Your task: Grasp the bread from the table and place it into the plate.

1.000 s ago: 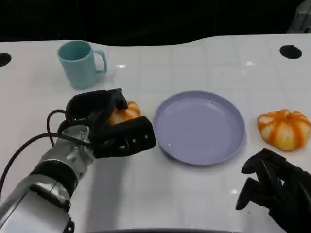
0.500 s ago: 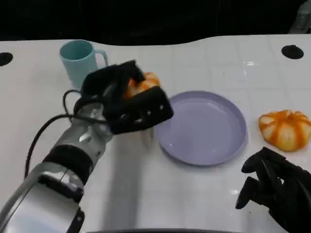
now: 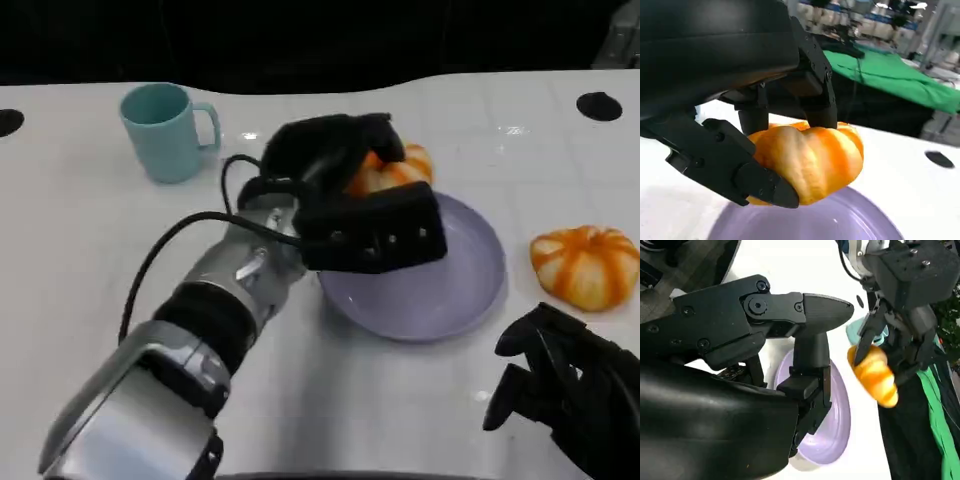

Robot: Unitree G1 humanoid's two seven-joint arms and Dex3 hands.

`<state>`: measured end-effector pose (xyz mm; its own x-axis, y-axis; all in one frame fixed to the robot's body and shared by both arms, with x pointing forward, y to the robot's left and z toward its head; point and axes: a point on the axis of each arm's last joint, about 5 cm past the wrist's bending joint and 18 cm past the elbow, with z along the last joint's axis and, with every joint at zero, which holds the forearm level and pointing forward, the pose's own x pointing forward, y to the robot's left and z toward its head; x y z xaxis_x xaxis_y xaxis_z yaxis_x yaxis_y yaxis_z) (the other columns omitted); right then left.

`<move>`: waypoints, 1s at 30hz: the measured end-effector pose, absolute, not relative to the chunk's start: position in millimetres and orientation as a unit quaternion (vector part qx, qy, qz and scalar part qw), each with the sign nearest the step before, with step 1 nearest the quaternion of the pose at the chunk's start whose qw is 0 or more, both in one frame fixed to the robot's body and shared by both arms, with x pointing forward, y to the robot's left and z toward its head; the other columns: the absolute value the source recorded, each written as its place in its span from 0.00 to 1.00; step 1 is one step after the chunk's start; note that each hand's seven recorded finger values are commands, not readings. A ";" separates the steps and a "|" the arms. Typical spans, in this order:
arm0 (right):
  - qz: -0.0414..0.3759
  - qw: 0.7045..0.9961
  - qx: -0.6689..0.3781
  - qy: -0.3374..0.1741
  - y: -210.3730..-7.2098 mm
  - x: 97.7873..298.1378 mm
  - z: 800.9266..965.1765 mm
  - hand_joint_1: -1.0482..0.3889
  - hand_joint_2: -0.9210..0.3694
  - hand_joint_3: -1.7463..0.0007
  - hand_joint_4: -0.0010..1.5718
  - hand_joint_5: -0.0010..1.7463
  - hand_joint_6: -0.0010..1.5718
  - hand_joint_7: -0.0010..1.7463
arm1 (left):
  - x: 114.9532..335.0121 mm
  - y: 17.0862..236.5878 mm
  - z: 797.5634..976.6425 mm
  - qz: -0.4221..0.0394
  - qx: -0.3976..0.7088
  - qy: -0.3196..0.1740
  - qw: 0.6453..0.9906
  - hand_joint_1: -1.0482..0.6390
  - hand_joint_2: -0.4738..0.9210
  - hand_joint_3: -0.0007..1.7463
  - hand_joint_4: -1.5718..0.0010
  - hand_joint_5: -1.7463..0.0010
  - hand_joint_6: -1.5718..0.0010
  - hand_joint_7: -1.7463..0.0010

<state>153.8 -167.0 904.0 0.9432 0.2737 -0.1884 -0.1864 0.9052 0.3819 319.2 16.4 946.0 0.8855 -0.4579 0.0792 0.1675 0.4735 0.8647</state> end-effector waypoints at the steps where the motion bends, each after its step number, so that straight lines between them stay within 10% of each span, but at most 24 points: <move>1: 0.119 0.969 0.182 0.120 -167.0 153.8 904.0 0.42 0.00 0.75 0.41 1.00 0.31 0.93 | 318.3 14.1 946.0 -0.189 0.479 -0.155 0.843 0.43 0.97 0.11 0.40 0.00 0.39 0.74; 4: 0.119 0.969 0.182 0.119 -166.9 153.6 903.9 0.42 0.00 0.75 0.41 1.00 0.31 0.92 | 317.3 8.4 947.3 -0.201 0.480 -0.157 0.839 0.44 0.99 0.11 0.44 0.00 0.47 0.59; 30: 0.126 0.968 0.183 0.115 -163.9 150.1 903.6 0.43 0.00 0.75 0.39 1.00 0.30 0.91 | 306.0 -17.2 935.3 -0.250 0.540 -0.103 0.797 0.30 1.00 0.08 0.53 0.00 0.48 0.74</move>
